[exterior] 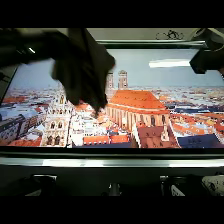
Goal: Fold the shirts.
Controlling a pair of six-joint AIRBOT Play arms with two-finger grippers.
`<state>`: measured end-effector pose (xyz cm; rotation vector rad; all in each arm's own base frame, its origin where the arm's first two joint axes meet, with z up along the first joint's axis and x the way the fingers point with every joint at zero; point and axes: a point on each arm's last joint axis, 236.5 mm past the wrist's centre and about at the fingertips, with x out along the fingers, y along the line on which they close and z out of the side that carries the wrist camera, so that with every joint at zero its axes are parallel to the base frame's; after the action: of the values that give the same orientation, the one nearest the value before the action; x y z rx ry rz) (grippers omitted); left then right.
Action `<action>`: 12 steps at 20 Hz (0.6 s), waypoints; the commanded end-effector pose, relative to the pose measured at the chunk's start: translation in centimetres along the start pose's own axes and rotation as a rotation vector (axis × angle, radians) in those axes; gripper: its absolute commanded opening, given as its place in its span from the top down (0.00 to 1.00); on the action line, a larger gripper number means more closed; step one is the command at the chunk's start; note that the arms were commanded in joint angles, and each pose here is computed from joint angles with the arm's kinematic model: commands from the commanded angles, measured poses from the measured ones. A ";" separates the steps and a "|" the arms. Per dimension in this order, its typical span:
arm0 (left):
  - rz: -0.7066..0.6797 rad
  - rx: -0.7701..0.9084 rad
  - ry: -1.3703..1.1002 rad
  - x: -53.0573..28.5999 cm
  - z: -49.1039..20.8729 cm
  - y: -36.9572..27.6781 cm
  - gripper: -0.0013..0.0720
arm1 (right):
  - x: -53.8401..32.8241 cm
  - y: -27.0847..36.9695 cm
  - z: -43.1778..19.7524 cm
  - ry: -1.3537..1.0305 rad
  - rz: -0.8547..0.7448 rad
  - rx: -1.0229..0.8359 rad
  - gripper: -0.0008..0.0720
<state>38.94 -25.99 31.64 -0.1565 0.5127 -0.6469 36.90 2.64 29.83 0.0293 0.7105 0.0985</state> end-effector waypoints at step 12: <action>0.087 -0.164 0.718 9.6 -24.8 3.9 0.00 | 9.2 2.1 -17.7 0.705 0.130 0.079 0.06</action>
<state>34.19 -33.47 4.05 -0.1478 1.2268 -0.6246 32.64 4.05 15.18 0.0778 1.2765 0.1499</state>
